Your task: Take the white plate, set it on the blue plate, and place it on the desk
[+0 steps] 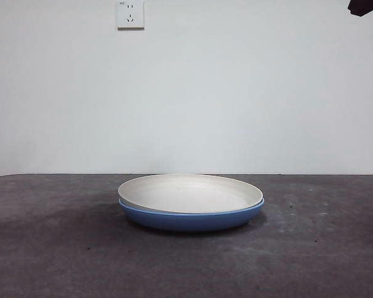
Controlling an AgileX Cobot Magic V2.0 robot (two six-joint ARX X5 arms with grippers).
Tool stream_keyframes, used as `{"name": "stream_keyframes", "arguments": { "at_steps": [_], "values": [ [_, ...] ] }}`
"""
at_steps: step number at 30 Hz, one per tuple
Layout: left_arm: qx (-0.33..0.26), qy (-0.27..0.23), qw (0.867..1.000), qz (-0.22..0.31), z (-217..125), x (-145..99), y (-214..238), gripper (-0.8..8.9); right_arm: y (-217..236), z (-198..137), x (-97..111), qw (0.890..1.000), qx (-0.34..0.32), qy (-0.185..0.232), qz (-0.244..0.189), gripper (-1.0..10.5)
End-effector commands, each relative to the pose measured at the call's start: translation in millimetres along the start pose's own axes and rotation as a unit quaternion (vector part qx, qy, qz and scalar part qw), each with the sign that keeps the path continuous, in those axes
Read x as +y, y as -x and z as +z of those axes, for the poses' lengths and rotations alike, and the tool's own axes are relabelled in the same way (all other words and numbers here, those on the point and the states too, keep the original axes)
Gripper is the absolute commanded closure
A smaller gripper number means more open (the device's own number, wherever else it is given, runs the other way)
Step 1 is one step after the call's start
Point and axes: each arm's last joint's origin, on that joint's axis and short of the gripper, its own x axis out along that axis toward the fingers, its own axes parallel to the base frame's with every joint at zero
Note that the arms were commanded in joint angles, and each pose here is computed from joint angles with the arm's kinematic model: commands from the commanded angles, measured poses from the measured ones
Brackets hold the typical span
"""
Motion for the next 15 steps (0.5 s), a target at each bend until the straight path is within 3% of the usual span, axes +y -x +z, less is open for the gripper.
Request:
{"name": "stream_keyframes", "arguments": {
  "at_steps": [1,4,6,9,11,15],
  "values": [
    [-0.006,-0.009,1.000,-0.003,4,-2,0,7.98,2,5,3,1.000,-0.008,0.012,0.004,9.3],
    [-0.010,-0.012,1.000,-0.003,2,-4,4,7.98,2,5,3,1.000,-0.008,0.012,0.004,9.3],
    [-0.031,-0.062,0.998,0.007,2,-6,12,7.98,2,5,3,1.000,-0.008,0.012,0.004,9.3],
    [-0.121,-0.107,0.985,0.058,7,-9,35,7.98,2,5,3,1.000,-0.008,0.012,0.004,9.3],
    [-0.202,-0.135,0.965,0.099,9,-11,54,7.98,2,5,3,1.000,-0.009,0.012,0.004,9.3],
    [-0.348,-0.191,0.901,0.178,-5,-12,86,7.98,2,5,3,1.000,-0.009,0.012,0.004,9.3]
  ]
}}
